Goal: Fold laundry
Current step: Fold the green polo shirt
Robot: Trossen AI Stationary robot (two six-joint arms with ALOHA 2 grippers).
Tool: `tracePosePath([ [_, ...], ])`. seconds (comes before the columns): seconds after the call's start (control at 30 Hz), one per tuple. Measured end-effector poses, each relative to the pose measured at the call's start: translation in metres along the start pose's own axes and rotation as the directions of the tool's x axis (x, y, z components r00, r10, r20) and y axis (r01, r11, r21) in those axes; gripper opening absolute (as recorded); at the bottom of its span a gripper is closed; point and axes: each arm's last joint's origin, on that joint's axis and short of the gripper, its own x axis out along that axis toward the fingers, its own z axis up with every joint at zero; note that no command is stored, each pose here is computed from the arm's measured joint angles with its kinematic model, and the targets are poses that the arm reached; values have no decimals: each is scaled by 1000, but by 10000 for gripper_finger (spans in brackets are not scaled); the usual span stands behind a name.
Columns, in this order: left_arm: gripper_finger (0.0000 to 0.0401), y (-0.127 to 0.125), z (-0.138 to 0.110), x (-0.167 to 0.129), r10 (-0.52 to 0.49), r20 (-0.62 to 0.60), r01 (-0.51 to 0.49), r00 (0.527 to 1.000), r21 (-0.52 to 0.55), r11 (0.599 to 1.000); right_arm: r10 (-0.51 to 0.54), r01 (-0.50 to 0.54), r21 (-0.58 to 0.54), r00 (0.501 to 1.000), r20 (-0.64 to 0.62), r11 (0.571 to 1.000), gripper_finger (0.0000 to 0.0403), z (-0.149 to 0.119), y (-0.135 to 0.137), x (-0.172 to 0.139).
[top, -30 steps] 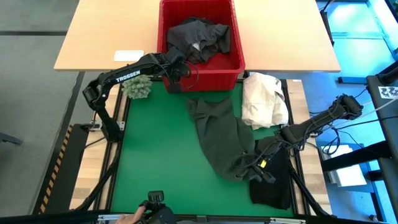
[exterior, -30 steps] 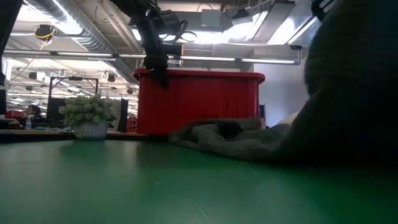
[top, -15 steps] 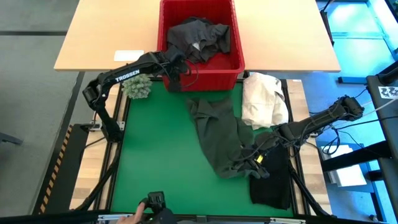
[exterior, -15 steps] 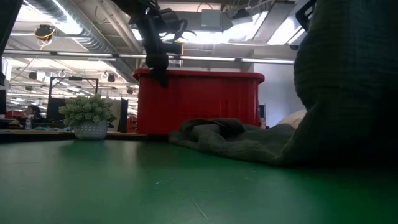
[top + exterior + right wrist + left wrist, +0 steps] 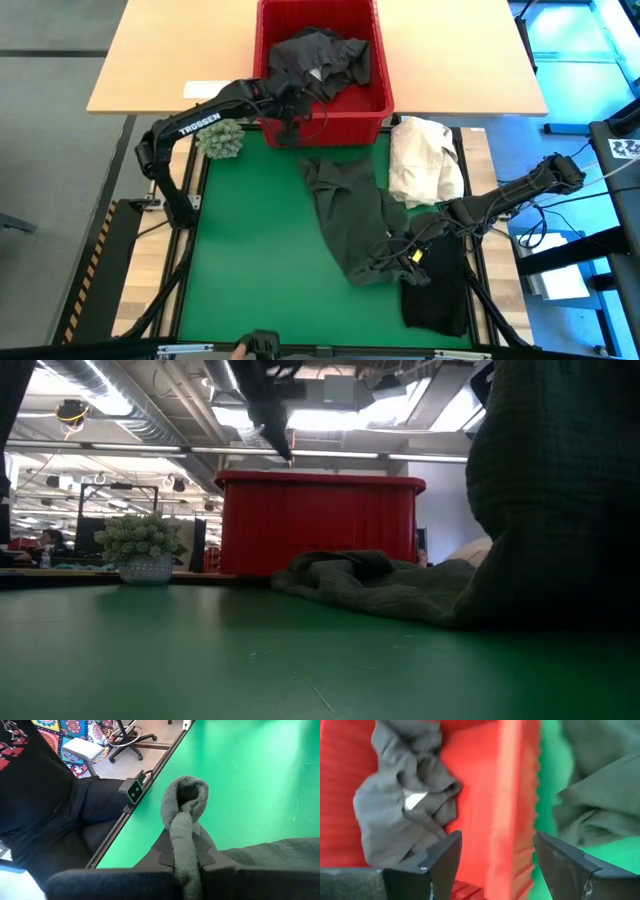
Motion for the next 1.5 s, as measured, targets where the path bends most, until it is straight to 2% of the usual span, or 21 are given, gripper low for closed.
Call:
tracePosePath([
  [0.27, 244, -47, 33, -28, -83, 111, 71, 990, 111, 991, -57, 57, -24, 998, 10, 998, 7, 0, -2, 0],
  [0.4, 244, -80, 45, -40, -192, 157, 175, 969, 112, 978, -114, 115, -25, 993, 20, 993, 7, 1, -3, 0],
  [0.5, 244, -108, 50, -45, -287, 167, 267, 943, 134, 954, -151, 151, -26, 988, 27, 988, 7, 1, -4, 0],
  [0.7, 244, -160, 52, -56, -367, 148, 345, 918, 154, 926, -235, 237, -21, 969, 69, 971, 7, 4, -6, -1],
  [0.83, 244, -193, 48, -53, -385, 140, 365, 912, 146, 919, -289, 291, -7, 953, 95, 957, 8, 6, -8, -1],
  [0.97, 244, -228, 43, -45, -417, 182, 395, 891, 147, 907, -317, 317, 21, 940, 128, 948, 8, 9, -8, -2],
  [1.17, 244, -273, 41, -37, -420, 368, 407, 829, 117, 906, -371, 362, 83, 917, 146, 928, 8, 10, -9, -3],
  [1.3, 244, -292, 36, -34, -352, 470, 373, 809, 51, 926, -401, 386, 118, 903, 156, 915, 8, 11, -10, -3],
  [1.5, 244, -309, 24, -29, -320, 485, 387, 814, -42, 921, -397, 377, 131, 895, 205, 917, 8, 16, -9, -4],
])
